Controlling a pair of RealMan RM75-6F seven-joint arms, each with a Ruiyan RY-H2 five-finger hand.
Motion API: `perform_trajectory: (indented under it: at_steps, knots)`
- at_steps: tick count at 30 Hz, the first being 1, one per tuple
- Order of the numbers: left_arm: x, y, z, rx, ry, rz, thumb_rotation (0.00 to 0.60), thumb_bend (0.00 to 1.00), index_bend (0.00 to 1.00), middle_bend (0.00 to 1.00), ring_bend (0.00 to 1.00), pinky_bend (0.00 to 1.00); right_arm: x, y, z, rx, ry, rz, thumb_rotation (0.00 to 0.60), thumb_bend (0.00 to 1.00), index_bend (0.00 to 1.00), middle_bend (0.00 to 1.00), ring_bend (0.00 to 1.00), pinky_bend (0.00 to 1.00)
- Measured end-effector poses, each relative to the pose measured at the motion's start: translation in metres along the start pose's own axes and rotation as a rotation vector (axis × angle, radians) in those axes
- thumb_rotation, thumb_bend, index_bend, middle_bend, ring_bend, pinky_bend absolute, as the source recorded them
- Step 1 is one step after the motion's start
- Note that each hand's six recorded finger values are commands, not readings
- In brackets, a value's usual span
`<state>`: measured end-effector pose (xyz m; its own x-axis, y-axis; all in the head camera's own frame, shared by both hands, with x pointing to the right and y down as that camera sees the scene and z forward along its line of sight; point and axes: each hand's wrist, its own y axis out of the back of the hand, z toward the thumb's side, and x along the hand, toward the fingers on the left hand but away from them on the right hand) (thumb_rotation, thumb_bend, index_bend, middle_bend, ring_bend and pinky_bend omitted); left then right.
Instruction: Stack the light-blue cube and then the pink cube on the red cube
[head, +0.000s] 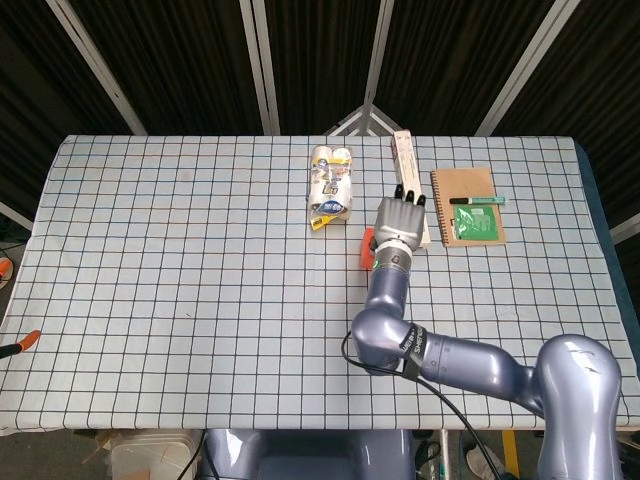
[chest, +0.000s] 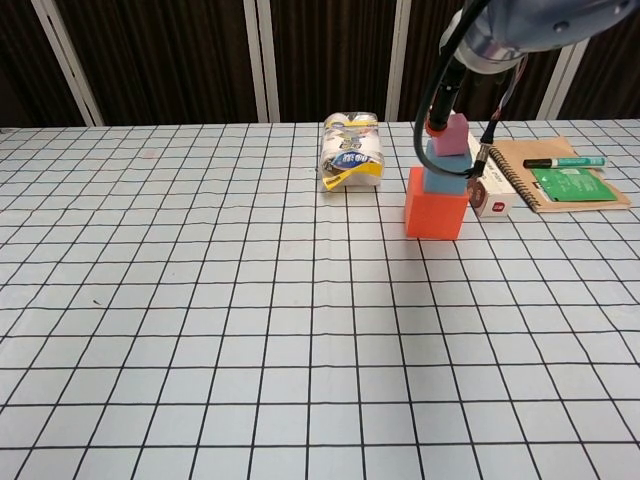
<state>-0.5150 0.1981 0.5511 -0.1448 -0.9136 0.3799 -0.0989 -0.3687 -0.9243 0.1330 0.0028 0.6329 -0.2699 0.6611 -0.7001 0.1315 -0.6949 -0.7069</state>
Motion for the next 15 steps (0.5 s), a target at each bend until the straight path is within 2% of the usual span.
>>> perform_trajectory:
  at_steps: [15]
  knots:
    - [0.0005,-0.0009,0.0004,0.003,0.001,-0.002,0.6,0.16,0.03,0.0,0.0,0.0,-0.0008,-0.0002,-0.001,-0.005,0.004,0.002,0.6,0.33,0.42,0.0,0.0,0.0]
